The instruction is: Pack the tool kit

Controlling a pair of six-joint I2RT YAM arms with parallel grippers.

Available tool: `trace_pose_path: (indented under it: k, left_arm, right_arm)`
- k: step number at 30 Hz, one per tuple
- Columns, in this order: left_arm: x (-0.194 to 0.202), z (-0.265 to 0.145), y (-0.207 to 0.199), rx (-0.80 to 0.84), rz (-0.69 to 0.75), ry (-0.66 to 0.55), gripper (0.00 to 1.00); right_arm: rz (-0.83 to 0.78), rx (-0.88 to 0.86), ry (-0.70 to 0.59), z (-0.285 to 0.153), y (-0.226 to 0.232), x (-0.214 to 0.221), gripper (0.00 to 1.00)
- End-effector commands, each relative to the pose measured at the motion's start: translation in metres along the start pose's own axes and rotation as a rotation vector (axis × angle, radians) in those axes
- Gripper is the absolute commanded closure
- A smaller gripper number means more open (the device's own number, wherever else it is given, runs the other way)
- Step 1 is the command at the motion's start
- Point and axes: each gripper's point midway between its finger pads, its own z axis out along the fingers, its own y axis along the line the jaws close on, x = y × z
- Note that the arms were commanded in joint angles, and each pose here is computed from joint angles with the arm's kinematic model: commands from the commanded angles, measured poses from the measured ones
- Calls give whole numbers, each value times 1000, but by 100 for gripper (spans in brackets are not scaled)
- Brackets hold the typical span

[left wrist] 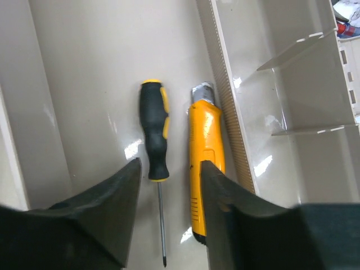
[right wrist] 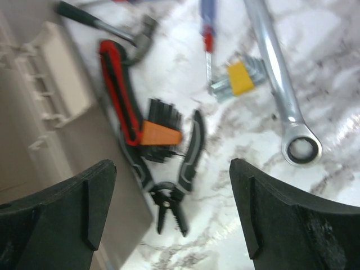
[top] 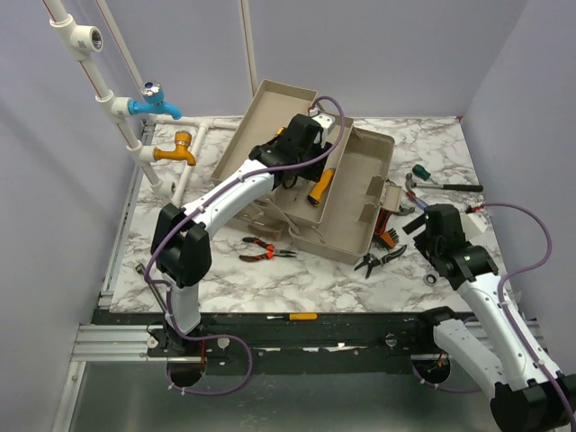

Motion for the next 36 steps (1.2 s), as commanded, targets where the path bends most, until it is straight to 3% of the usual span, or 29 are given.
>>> trace_pose_path:
  k: [1,7,11,15,22,25,36]
  left_arm:
    - [-30,-21,0,-2,-23,-96,42]
    - [-51,-74,-21,53,-20,-204,24]
    - [-62,-116,-44,144,-9,-298,20]
    - [-59,-155,-67,272,-16,-396,14]
    - [-20,-194,-68,314,0,-512,9]
    - [5,-196,-61,303,-1,-548,2]
    - [64,-213,-22,215,-57,-699,1]
  right_arm:
    - [60,149,53,10,-35,26,12]
    - [87,193,97,22,-40,43,16]
    - [78,175,131,32,-35,53,24]
    - [54,195,151,43,-33,60,26]
    - [4,270,139,58,-29,56,29]
    - [-6,288,151,64,-27,58,31]
    - [-25,354,214,84,-27,77,47]
